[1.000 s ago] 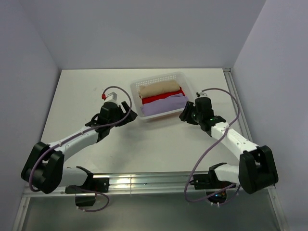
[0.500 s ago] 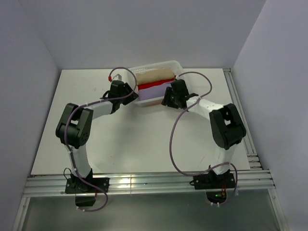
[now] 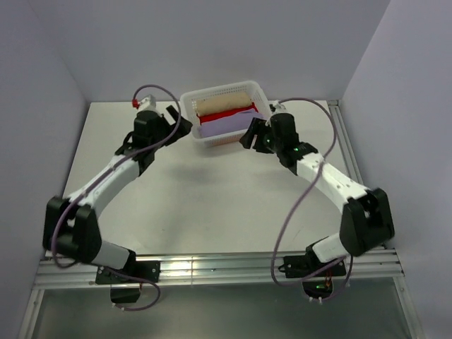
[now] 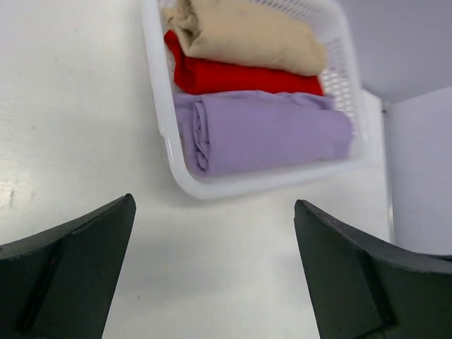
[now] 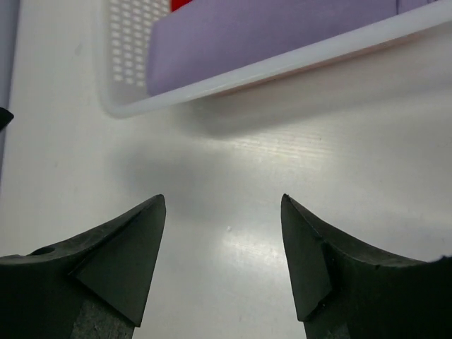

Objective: Roll the t-shirts
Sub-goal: Place the rolled tshirt into the container

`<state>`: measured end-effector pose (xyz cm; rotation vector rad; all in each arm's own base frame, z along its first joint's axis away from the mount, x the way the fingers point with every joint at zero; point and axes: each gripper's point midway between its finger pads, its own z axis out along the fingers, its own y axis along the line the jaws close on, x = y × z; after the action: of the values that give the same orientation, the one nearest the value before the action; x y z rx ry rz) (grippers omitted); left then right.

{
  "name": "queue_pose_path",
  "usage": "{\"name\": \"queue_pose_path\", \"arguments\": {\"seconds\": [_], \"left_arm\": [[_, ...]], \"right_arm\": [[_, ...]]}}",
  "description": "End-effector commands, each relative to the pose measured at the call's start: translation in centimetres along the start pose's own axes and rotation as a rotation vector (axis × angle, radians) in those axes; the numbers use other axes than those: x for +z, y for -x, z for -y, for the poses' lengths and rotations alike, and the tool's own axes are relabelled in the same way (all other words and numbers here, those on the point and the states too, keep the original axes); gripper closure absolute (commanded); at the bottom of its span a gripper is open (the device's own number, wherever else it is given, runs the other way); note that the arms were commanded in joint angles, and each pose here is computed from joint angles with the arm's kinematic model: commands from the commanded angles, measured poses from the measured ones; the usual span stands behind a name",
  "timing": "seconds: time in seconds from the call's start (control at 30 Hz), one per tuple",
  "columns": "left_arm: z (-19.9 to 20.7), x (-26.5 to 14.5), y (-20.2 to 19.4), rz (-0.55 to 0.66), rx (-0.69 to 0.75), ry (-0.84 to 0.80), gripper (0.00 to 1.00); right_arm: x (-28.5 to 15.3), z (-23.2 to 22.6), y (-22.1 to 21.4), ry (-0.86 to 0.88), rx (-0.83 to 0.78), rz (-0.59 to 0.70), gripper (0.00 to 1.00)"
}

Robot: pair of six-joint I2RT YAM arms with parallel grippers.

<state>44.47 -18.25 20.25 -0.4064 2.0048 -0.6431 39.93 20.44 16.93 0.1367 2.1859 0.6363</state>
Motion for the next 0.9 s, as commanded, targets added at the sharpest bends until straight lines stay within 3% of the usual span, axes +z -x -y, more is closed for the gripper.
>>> {"name": "queue_pose_path", "arguments": {"seconds": [0.0, 0.03, 0.07, 0.2, 0.37, 0.6, 0.87], "left_arm": [[-0.1, -5.1, 0.2, 0.045, 0.006, -0.03, 0.0], [-1.7, -5.9, -1.9, 0.008, -0.001, -0.013, 0.01], [-0.8, -7.8, -0.8, 0.063, -0.006, -0.063, 0.01], [-3.0, -12.1, -4.0, 0.092, 0.036, -0.135, 0.01], [-4.9, -16.2, -4.1, 0.201, 0.071, -0.142, 0.01], [-6.9, -17.6, -6.7, 0.202, 0.09, -0.171, 0.0], [-8.1, -18.3, -8.4, 0.251, 0.071, -0.228, 0.01]], "right_arm": [[-5.4, -2.4, 1.8, 0.099, -0.054, 0.115, 0.26], [-5.9, -1.6, 0.5, 0.092, -0.053, 0.11, 0.26], [-6.7, -1.5, 0.2, 0.099, -0.053, 0.127, 0.26], [-11.4, -0.6, 0.0, 0.116, -0.076, 0.256, 0.26], [-13.9, 2.8, -2.3, 0.058, -0.077, 0.355, 0.23], [-17.1, 5.9, -3.4, 0.057, -0.034, 0.587, 0.21], [-16.9, 6.9, -5.2, 0.058, -0.037, 0.573, 0.21]]}}
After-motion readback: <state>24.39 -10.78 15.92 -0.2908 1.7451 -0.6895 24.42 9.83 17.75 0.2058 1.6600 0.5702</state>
